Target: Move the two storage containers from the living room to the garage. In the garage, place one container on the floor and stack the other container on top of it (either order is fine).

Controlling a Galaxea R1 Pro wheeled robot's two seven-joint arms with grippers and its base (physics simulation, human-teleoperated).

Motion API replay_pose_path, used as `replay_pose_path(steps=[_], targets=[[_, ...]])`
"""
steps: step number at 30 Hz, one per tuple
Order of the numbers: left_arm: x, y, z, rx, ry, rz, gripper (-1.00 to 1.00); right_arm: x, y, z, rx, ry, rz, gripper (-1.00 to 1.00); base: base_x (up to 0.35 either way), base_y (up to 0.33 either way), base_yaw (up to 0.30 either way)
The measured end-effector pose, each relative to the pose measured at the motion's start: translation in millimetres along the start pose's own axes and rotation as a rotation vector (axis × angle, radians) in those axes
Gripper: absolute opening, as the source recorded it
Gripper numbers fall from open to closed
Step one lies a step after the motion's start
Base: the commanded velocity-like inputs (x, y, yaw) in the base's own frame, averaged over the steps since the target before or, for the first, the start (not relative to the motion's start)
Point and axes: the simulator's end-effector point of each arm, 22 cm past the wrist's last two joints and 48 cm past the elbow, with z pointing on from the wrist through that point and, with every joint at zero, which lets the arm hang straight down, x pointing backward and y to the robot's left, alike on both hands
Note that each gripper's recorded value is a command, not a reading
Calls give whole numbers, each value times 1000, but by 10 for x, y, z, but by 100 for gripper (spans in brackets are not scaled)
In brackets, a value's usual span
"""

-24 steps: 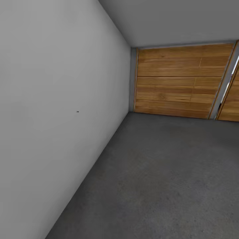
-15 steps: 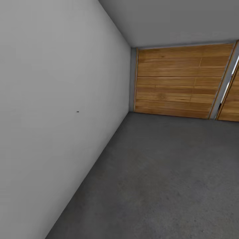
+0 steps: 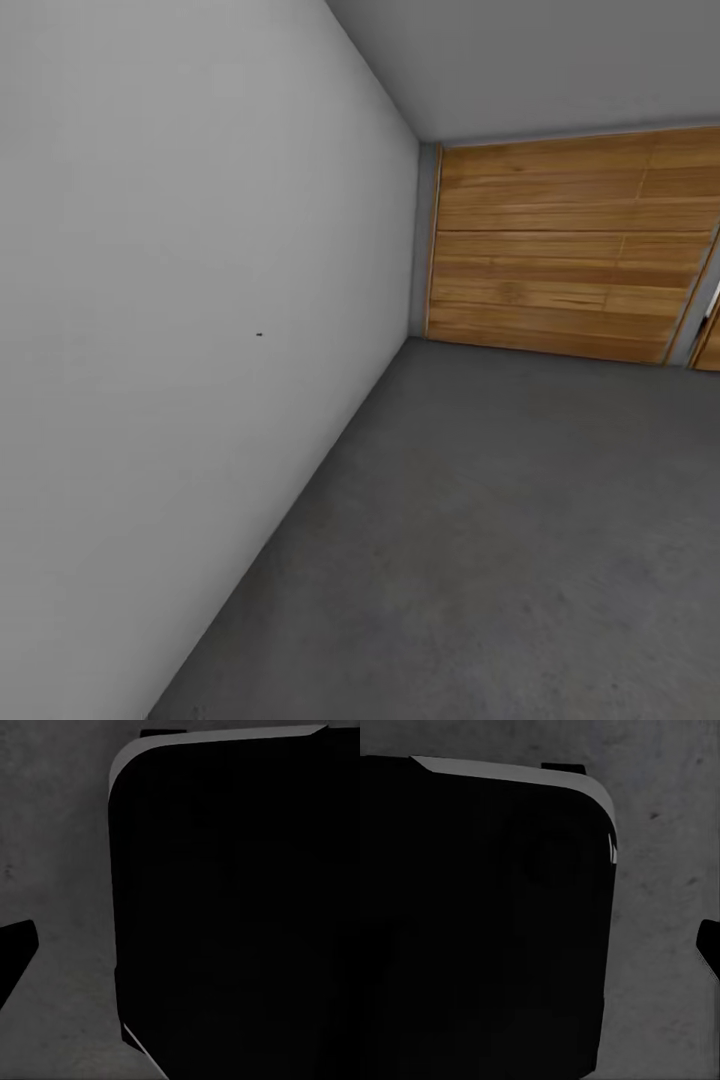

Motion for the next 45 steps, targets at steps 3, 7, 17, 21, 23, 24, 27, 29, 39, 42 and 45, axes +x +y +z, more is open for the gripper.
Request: replay_pose_path(steps=[3, 7, 17, 21, 23, 24, 27, 29, 39, 42, 45], targets=[[0, 0, 0, 0, 0, 0, 100, 0, 2, 0, 0, 0, -1, 100, 0, 0, 276], [-1, 0, 0, 0, 0, 0, 100, 0, 3, 0, 0, 0, -1, 100, 0, 0, 277], [-1, -1, 0, 0, 0, 1, 100, 9, 62, -1, -24, 0, -270, 100, 0, 0, 278], [-7, 1, 0, 1, -2, 5, 100, 8, 74, -1, -25, 0, -270, 100, 0, 0, 278], [-12, 9, 0, 0, -3, 8, 100, 8, 77, -1, -25, 0, -270, 100, 0, 0, 278], [-13, 11, 0, 0, -3, 9, 100, 8, 77, -1, -26, 0, -270, 100, 0, 0, 278], [-15, 14, 0, -1, -3, 11, 100, 8, 81, -1, -26, 0, -270, 100, 0, 0, 277], [-15, 12, 0, 0, -3, 11, 100, 8, 86, -1, -26, 0, -270, 100, 0, 0, 277], [-15, 7, 0, 0, -3, 13, 100, 8, 91, -1, -27, 0, -270, 100, 0, 0, 278], [-15, 7, 0, 0, -3, 13, 100, 8, 91, -1, -27, 0, -271, 100, 0, 0, 278], [-15, 7, 0, 0, -3, 13, 100, 8, 91, -1, -28, 0, -271, 100, 0, 0, 278]])
